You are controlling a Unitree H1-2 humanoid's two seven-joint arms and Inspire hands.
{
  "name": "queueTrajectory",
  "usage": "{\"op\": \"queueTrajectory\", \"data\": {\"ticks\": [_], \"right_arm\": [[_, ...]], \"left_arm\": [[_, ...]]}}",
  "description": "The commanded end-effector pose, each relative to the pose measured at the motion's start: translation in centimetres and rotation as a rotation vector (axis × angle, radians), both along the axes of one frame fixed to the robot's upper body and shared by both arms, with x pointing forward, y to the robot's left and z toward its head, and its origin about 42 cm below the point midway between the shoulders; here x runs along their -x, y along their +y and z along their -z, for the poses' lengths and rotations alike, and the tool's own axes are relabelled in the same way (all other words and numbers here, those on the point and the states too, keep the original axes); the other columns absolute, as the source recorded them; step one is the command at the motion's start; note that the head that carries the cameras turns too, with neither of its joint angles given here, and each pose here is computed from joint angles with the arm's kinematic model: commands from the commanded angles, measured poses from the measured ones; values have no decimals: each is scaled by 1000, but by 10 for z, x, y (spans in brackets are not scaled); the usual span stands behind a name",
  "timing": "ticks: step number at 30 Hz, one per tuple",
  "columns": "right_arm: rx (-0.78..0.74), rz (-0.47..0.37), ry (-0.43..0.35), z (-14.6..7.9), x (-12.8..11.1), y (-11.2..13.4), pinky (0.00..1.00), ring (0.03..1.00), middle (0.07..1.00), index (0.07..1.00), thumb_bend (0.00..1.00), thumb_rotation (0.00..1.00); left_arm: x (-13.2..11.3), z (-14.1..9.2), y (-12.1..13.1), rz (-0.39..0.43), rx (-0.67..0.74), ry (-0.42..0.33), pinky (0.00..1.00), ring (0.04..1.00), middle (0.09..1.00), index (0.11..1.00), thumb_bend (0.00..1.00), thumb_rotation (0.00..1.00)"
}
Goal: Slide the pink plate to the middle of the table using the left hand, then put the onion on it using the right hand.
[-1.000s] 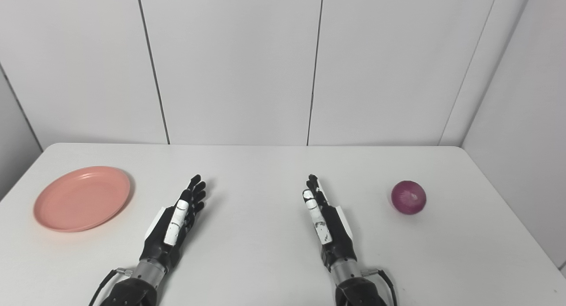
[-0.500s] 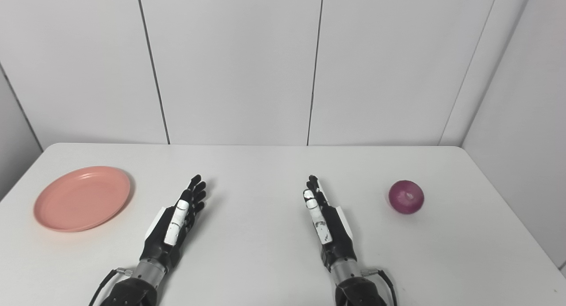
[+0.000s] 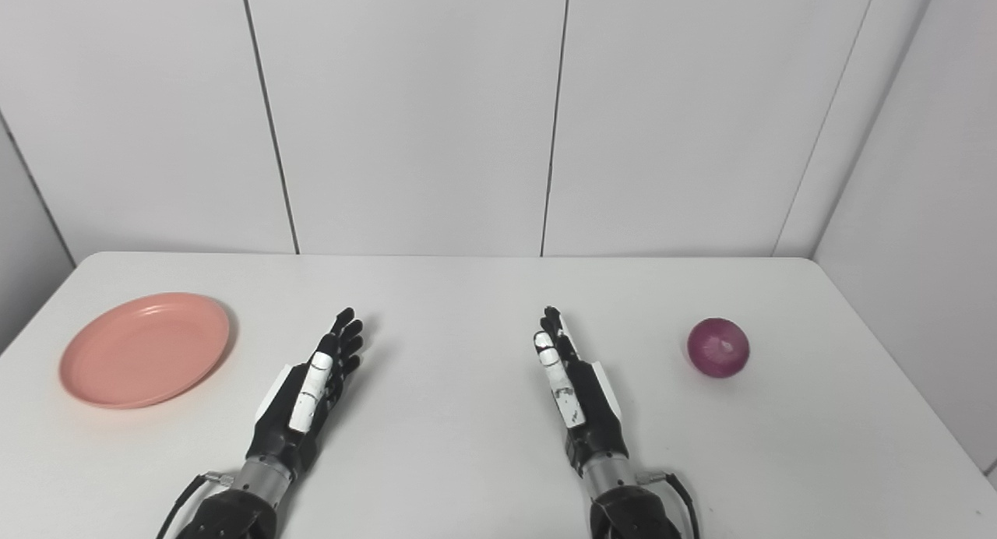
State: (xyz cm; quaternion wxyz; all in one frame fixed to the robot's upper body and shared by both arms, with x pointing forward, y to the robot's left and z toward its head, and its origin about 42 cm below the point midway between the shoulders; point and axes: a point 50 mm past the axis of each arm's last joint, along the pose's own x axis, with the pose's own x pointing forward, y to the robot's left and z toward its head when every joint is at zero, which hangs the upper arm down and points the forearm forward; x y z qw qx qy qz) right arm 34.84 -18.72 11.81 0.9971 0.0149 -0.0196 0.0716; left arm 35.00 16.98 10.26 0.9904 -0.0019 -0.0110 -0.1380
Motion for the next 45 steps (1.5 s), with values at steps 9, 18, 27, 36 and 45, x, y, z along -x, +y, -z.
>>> {"op": "queueTrajectory", "data": {"ticks": [9,18,27,36,45], "right_arm": [[-5,-10,-76,-22,-13,5,1000,1000,1000,1000,635,960],[2,-10,-73,-21,-13,4,1000,1000,1000,1000,661,957],[9,-8,-79,-20,-10,-11,1000,1000,1000,1000,644,955],[36,-30,-88,-22,-11,-34,1000,1000,1000,1000,548,1000],[-1,-40,-94,-22,-11,-40,1000,1000,1000,1000,515,1000]], "left_arm": [[4,10,4,-4,9,22,1000,1000,1000,1000,700,1000],[5,10,3,1,17,25,1000,1000,1000,1000,703,1000],[7,9,-13,-25,4,22,1000,1000,1000,1000,745,1000],[3,6,-41,-63,-89,7,1000,1000,1000,1000,736,1000],[-3,10,-59,-16,-53,7,1000,1000,1000,1000,689,1000]]}}
